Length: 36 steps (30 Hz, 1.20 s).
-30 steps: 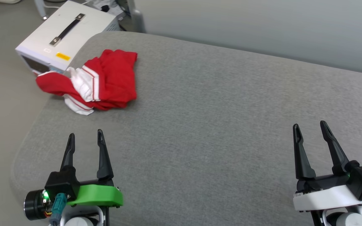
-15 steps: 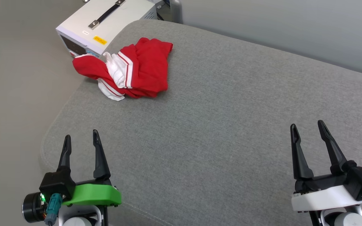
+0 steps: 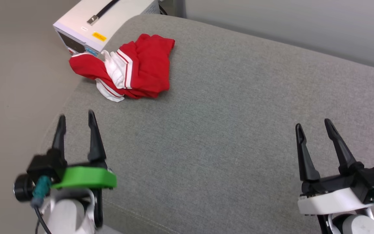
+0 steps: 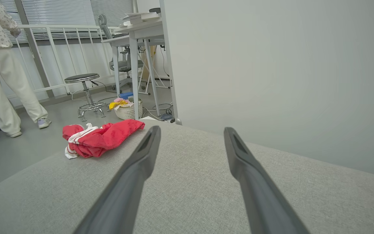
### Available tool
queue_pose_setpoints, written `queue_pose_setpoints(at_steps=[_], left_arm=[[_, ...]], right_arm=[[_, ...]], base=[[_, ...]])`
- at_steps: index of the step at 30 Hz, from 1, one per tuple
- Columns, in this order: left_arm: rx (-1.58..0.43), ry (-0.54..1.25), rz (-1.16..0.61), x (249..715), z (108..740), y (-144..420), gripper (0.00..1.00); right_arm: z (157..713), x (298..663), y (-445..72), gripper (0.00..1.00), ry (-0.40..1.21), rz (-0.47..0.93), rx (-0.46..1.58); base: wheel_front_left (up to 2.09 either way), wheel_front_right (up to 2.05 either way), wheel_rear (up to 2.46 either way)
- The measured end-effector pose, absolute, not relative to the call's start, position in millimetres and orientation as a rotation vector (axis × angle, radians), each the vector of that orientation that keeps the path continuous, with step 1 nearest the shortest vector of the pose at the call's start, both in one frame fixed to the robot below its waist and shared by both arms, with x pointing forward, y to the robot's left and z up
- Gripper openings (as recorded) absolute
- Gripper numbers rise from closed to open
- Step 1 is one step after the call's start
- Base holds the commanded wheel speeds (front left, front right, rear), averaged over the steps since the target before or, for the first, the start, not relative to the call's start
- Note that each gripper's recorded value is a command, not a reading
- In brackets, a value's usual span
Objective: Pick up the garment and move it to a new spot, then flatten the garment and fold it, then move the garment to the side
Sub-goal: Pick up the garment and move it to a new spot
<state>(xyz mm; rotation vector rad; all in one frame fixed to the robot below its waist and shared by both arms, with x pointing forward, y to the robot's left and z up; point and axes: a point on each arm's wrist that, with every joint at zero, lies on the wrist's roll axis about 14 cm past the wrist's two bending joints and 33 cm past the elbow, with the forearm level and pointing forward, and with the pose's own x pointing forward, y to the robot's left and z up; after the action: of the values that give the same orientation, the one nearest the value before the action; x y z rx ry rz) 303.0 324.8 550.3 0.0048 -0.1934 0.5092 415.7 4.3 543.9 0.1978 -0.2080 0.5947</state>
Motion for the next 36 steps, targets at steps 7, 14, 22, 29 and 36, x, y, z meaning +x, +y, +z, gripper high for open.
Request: queue_pose_setpoints(at_steps=[7, 14, 22, 29, 36], left_arm=[[0.040, -0.291, 0.462, 360, 587, 349, 1.00], [0.085, -0.314, 0.423, 421, 603, 371, 1.00], [0.063, -0.164, 0.348, 489, 561, 383, 1.00], [-0.007, 0.241, 0.232, 532, 488, 372, 1.00], [-0.089, 0.686, 0.173, 525, 421, 368, 1.00]], right_arm=[[542, 437, -8, 1.00, -0.235, 0.548, 0.172], [524, 460, -22, 1.00, -0.223, 0.509, 0.156], [496, 485, -47, 1.00, -0.194, 0.434, 0.140], [469, 495, -65, 1.00, -0.147, 0.393, 0.120], [455, 502, -75, 1.00, -0.132, 0.368, 0.110]], base=[[0.00, 0.00, 0.00], [0.00, 0.00, 0.00], [0.00, 0.00, 0.00], [0.00, 0.00, 0.00], [0.00, 0.00, 0.00]])
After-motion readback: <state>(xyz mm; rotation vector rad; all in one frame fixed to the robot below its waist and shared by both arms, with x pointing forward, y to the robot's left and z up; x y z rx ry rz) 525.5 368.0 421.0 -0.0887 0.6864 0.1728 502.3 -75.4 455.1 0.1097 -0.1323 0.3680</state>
